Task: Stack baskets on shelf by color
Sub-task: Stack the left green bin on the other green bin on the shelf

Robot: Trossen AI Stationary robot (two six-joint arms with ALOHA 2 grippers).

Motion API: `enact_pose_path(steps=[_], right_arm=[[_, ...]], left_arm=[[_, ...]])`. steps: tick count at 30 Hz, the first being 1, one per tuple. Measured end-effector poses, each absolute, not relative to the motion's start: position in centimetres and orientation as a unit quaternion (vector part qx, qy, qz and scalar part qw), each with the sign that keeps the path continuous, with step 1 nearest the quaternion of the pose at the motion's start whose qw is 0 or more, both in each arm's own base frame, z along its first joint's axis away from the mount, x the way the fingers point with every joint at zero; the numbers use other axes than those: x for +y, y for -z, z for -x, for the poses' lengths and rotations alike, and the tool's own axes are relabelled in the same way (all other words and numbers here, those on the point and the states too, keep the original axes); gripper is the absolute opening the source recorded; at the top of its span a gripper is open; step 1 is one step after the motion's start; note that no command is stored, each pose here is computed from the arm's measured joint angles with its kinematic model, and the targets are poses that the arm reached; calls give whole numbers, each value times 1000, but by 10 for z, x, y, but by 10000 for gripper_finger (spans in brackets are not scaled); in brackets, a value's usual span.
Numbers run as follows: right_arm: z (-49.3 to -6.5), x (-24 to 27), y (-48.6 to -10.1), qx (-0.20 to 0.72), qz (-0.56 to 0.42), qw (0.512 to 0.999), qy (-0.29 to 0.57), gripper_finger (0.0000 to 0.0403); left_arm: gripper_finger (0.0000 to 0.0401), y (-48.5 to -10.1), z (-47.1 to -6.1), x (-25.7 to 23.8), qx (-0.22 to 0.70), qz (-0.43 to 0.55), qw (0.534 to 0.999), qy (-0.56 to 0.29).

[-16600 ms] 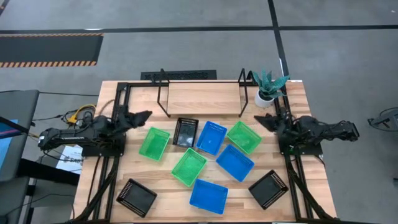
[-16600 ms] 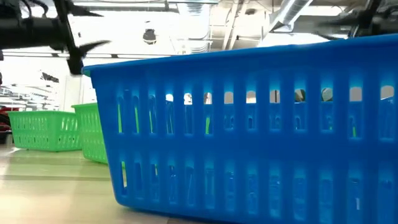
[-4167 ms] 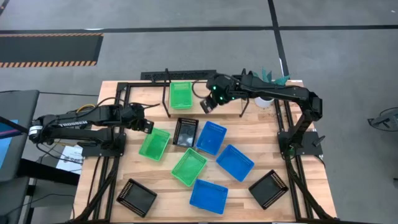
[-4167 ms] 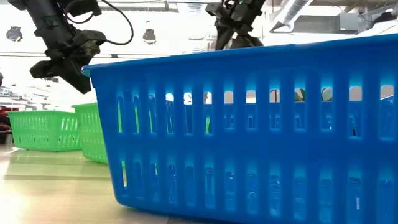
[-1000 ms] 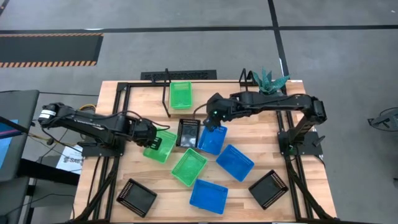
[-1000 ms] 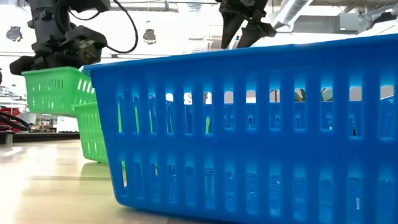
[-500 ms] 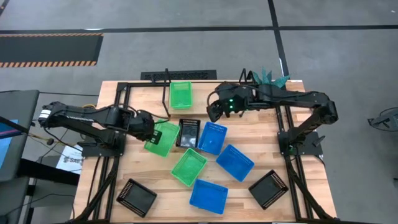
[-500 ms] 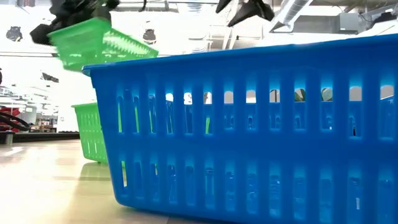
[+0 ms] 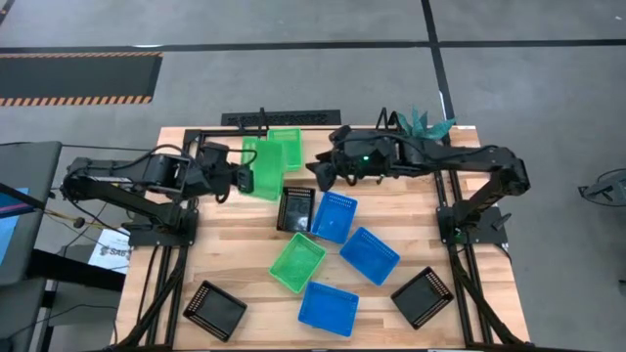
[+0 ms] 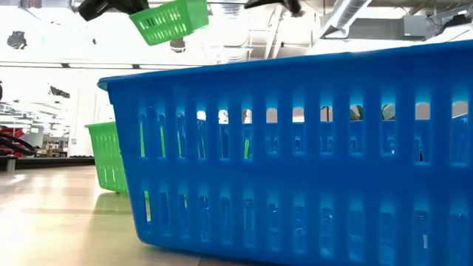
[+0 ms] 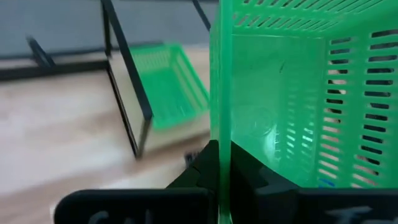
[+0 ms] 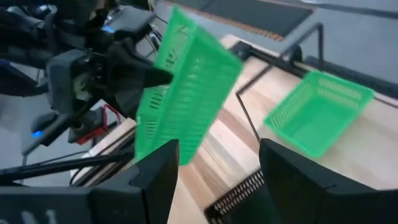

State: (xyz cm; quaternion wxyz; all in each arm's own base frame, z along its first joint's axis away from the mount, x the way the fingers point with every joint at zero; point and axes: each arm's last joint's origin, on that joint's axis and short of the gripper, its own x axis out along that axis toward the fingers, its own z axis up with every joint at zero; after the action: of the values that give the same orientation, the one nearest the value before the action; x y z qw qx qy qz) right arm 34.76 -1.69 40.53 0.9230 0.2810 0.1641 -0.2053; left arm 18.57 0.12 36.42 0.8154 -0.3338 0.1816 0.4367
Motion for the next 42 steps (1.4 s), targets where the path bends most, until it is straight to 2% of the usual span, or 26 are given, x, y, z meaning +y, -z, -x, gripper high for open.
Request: enact_pose_path(steps=[7, 12, 18, 26, 42], right_arm=[[-373, -17, -395, 139, -234, 942, 195, 244], [-382, -13, -387, 132, -189, 945, 232, 244], [-384, -11, -388, 105, -181, 939, 272, 244], [-388, -15, -395, 64, -192, 941, 271, 244], [-388, -25, -394, 56, -207, 935, 282, 244]], left_arm=[[0, -366, -194, 4, 139, 288, 824, -468], [0, -371, -200, 5, 107, 258, 835, -473], [0, -375, -201, 6, 82, 229, 836, -492], [0, -375, -206, 6, 81, 200, 838, -501], [0, -383, -212, 6, 64, 183, 854, -482]])
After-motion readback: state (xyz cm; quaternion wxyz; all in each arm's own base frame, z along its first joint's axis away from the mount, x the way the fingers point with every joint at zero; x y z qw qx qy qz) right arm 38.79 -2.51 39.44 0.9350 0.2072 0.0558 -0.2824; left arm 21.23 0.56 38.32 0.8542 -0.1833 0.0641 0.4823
